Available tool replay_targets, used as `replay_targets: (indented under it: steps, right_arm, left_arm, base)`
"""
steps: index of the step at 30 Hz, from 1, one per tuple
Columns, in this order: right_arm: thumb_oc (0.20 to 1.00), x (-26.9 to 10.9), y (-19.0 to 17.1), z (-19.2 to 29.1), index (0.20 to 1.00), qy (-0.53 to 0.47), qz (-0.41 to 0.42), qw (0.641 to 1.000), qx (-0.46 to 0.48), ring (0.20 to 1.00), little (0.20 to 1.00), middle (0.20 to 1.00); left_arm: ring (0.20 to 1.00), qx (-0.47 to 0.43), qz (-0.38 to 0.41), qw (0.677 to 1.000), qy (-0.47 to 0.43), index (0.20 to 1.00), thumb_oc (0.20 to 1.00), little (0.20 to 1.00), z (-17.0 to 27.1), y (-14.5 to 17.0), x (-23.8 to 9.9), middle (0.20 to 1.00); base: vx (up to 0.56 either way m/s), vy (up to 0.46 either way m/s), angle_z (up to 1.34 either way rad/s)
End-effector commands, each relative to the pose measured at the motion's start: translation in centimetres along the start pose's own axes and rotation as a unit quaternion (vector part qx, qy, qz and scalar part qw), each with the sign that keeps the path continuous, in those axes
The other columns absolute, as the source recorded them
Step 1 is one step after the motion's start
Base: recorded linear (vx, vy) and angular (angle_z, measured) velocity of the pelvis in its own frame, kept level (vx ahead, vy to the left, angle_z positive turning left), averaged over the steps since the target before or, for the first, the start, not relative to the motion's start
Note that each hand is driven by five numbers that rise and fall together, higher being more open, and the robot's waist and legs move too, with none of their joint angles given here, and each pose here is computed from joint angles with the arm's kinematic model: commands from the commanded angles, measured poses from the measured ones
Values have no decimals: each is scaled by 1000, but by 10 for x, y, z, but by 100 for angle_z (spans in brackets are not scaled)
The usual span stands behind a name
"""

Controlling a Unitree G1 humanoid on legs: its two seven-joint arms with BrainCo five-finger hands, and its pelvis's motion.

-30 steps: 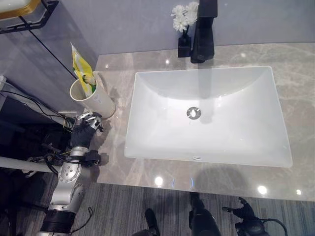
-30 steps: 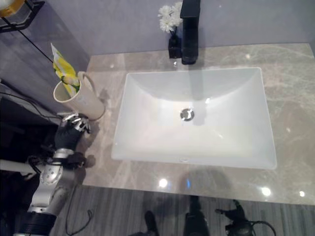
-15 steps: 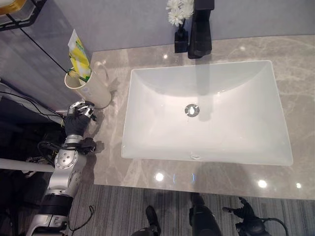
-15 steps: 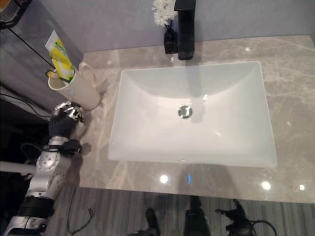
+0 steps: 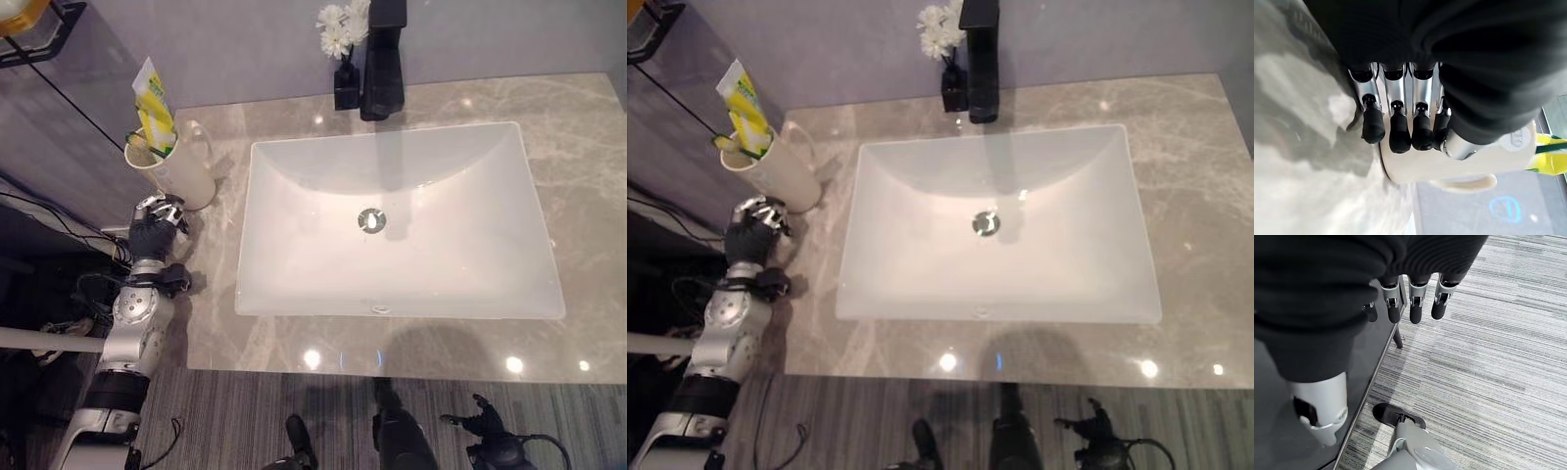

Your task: Put brush and paste in cup on sink, flatten towel.

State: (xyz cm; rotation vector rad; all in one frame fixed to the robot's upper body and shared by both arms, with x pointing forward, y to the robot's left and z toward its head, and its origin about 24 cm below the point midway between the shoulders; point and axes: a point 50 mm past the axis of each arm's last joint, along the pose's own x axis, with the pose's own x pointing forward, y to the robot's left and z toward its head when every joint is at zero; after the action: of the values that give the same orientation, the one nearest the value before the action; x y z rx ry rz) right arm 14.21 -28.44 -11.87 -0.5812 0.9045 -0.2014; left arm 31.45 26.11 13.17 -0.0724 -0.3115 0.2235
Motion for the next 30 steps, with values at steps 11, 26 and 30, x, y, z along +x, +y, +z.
replay_targets:
  steps: [11,26,30]
  right_arm:
    - [1000,-2,8,-4,1000,7,9,1000,15,1000,1000,1000]
    - [1000,-2,19,8,1000,-16,28,999,12,1000,1000,1000]
    - [1000,-1,15,5,1000,-9,23,1000,4,1000,1000,1000]
  left_arm:
    - [200,24,60,995,-78,200,200,200,47,24,41,200]
    - [200,87,67,991,-79,200,200,200,66,23,70,200]
    - [200,108,66,989,-70,200,200,200,66,22,73,200]
  base:
    - [0,0,0]
    - [5,-4,-5]
    - [7,2,1]
